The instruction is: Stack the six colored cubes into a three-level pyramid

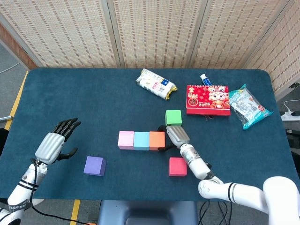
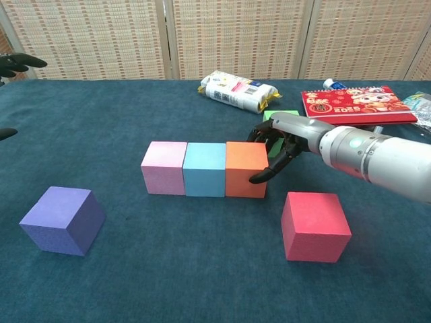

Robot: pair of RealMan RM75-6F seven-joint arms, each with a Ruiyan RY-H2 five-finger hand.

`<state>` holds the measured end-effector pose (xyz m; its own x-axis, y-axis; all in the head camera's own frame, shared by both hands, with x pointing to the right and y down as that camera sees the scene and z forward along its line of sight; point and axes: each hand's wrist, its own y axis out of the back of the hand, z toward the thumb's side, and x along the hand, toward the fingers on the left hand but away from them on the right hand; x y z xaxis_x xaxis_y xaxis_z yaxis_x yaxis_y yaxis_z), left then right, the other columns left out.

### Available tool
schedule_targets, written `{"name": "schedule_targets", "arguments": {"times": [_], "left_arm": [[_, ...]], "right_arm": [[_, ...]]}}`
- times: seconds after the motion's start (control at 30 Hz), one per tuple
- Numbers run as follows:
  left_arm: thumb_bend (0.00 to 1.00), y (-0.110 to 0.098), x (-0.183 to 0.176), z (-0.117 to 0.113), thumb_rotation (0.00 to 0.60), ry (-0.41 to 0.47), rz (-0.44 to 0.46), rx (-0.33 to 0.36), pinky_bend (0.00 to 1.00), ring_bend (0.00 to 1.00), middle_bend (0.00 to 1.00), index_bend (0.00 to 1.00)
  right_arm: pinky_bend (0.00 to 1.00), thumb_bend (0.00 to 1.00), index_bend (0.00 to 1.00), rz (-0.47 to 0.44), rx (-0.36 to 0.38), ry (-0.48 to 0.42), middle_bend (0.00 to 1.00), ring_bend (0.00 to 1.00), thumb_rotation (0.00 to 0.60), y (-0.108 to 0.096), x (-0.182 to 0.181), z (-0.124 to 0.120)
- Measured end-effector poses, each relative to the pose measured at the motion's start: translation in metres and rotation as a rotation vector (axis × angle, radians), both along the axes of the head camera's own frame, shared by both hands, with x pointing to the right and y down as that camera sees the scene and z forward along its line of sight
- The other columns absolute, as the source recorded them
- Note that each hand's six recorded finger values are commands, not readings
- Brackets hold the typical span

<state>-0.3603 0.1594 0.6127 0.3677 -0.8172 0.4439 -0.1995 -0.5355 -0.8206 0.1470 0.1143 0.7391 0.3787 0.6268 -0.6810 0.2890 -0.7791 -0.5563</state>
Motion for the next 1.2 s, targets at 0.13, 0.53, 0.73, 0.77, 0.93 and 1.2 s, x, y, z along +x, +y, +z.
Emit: {"name": "schedule_targets", "arguments": {"times": [0.13,0.53,0.73,0.77,0.93,1.2], "left_arm": [[0.34,-0.0001,0.0010,-0.0004,0.600,0.003,0.002,0.001,0.09,0.00,0.00,0.00],[0.34,-0.0007,0.0014,-0.0013,0.600,0.002,0.002,0.003,0.09,0.00,0.00,0.00],[0.34,-0.0007,0.0018,-0.0008,0.600,0.002,0.003,0.001,0.09,0.00,0.00,0.00],[0.34,-0.0008,0.0020,-0.0008,0.600,0.002,0.003,0.000,0.09,0.00,0.00,0.00],[0.34,-0.0006,0.0022,-0.0002,0.600,0.004,0.003,-0.002,0.09,0.00,0.00,0.00],[0.35,-0.0005,0.0020,0.0004,0.600,0.008,0.001,-0.006,0.09,0.00,0.00,0.00]], "right_arm": [[0.56,0.20,0.42,-0.006,-0.005,0.008,0.47,0.40,0.600,0.0004,-0.0004,0.0011],[0.56,0.20,0.42,-0.014,-0.014,0.008,0.47,0.40,0.600,-0.0003,-0.0006,-0.0010],[0.55,0.20,0.42,-0.013,-0.007,0.007,0.47,0.40,0.600,-0.0006,-0.0006,-0.0008],[0.55,0.20,0.42,-0.012,-0.007,0.007,0.47,0.40,0.600,-0.0006,-0.0009,-0.0005],[0.55,0.20,0.42,-0.012,-0.006,0.003,0.47,0.40,0.600,-0.0007,-0.0033,0.0005],[0.54,0.20,0.42,-0.005,0.002,0.005,0.47,0.40,0.600,-0.0027,-0.0001,0.0000]]}}
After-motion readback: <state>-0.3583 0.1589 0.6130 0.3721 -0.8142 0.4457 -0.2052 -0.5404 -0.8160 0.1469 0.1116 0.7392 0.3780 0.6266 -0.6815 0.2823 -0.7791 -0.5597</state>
